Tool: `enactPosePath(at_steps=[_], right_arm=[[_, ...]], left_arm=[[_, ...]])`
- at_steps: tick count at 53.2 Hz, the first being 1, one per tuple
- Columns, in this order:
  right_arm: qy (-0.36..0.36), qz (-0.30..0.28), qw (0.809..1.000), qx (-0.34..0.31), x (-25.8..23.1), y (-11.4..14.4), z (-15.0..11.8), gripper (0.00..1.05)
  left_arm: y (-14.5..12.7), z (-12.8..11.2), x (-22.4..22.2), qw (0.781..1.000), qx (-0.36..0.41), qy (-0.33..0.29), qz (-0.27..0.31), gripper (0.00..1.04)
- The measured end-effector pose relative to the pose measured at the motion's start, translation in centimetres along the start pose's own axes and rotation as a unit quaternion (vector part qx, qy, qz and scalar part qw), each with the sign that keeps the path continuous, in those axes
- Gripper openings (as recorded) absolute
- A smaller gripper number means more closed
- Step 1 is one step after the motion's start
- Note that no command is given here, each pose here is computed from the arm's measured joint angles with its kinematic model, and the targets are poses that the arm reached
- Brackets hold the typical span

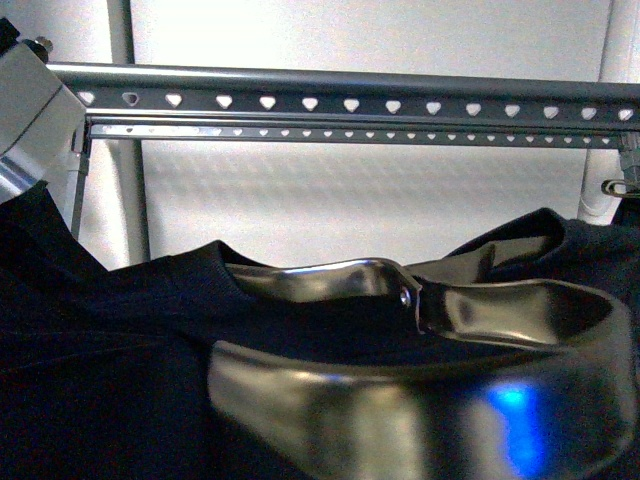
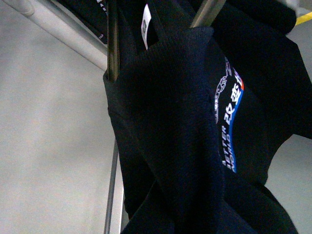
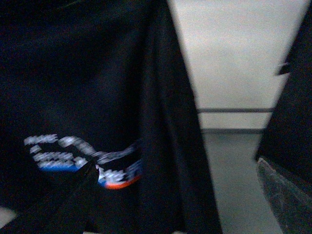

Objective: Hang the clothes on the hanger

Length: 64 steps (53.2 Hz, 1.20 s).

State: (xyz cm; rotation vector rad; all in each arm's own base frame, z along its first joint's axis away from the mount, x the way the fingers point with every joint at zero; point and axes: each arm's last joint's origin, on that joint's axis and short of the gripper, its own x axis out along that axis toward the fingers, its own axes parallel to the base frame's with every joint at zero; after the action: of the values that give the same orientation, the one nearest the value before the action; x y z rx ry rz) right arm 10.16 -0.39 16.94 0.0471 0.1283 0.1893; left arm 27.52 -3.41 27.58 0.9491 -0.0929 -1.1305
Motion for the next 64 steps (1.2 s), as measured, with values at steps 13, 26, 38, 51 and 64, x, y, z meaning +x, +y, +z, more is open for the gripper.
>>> enactPosePath(at_steps=[13,26,38,51,64], right_arm=[[-0.027,0.207,0.958,-0.194,3.8,-2.4,9.0,0.97],[0.006,0.255,0.833,-0.492,10.2,-3.1,11.6,0.97],[-0.004,0.268,0.767,-0.584,14.3,-1.1,13.6,0.97],[0.012,0.267,0.758,-0.595,17.7,0.4,14.7,0.97],[0.039,0.258,0.763,-0.591,21.1,0.7,14.6,0.61]], left_arm=[[0.0,-0.1,0.0,1.0,-0.001,0.003,0.0,0.04],[0.0,0.0,0.0,1.0,-0.001,0.004,0.0,0.04],[0.0,0.0,0.0,1.0,-0.002,0.003,0.0,0.04],[0.0,-0.1,0.0,1.0,-0.002,0.004,0.0,0.04],[0.0,-0.1,0.0,1.0,-0.002,0.004,0.0,0.04]])
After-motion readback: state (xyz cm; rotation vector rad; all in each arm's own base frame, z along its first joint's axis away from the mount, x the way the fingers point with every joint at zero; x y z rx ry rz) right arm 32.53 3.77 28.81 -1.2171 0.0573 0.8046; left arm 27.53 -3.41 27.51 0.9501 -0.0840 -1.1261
